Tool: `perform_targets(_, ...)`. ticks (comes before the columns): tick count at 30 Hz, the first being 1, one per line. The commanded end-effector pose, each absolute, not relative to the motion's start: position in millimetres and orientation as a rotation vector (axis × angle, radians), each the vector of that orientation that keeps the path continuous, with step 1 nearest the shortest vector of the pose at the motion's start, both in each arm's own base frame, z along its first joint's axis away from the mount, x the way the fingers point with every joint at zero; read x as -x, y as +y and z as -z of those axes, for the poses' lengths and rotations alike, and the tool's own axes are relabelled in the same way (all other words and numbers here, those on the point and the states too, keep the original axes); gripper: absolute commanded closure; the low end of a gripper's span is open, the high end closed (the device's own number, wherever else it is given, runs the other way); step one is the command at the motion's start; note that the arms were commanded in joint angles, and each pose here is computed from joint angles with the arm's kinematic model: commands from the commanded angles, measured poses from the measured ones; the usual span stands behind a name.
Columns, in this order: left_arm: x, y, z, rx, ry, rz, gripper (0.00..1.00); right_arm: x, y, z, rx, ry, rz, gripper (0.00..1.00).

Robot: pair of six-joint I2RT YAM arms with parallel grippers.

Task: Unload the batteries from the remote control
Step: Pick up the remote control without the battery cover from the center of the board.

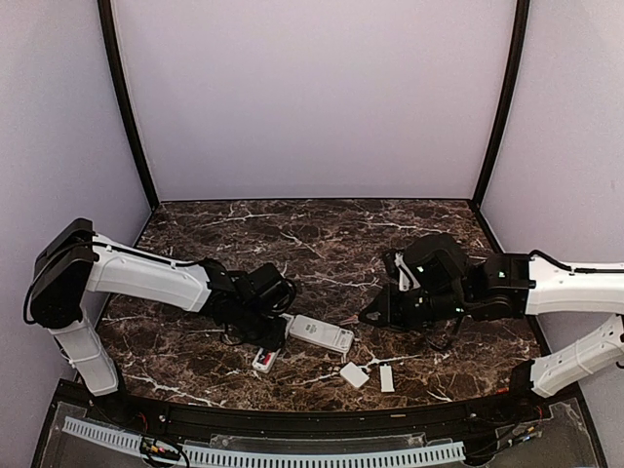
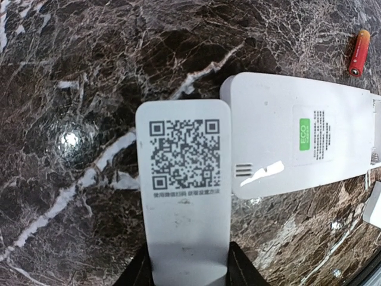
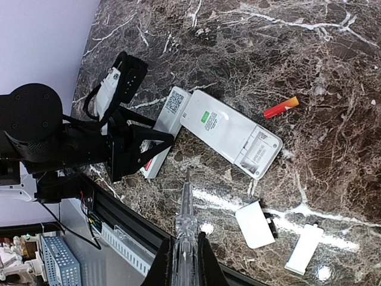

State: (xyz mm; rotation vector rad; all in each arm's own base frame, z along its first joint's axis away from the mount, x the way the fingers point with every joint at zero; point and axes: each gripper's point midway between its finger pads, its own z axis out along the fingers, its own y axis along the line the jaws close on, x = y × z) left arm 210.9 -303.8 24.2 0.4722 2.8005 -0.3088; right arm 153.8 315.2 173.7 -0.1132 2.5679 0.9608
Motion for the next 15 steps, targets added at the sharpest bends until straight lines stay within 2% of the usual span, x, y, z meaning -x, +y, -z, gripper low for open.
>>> perform_targets(1, -210.4, -288.1, -29.0, -0.510, 2.785, 0.203, 0.67, -155.2, 307.9, -172.8, 0.072, 2.556, -0.943, 1.00)
perform_targets(8, -201.8, -268.3, -56.9, -0.576, 2.691, 0.239, 0.73, -157.5, 298.9, -177.4, 0.048, 2.540, -0.917, 1.00)
perform_targets(15, -169.4, -268.0, -95.0, -0.876, 2.524, 0.452, 0.74, -160.6, 282.8, -184.2, 0.016, 2.514, -0.886, 1.00)
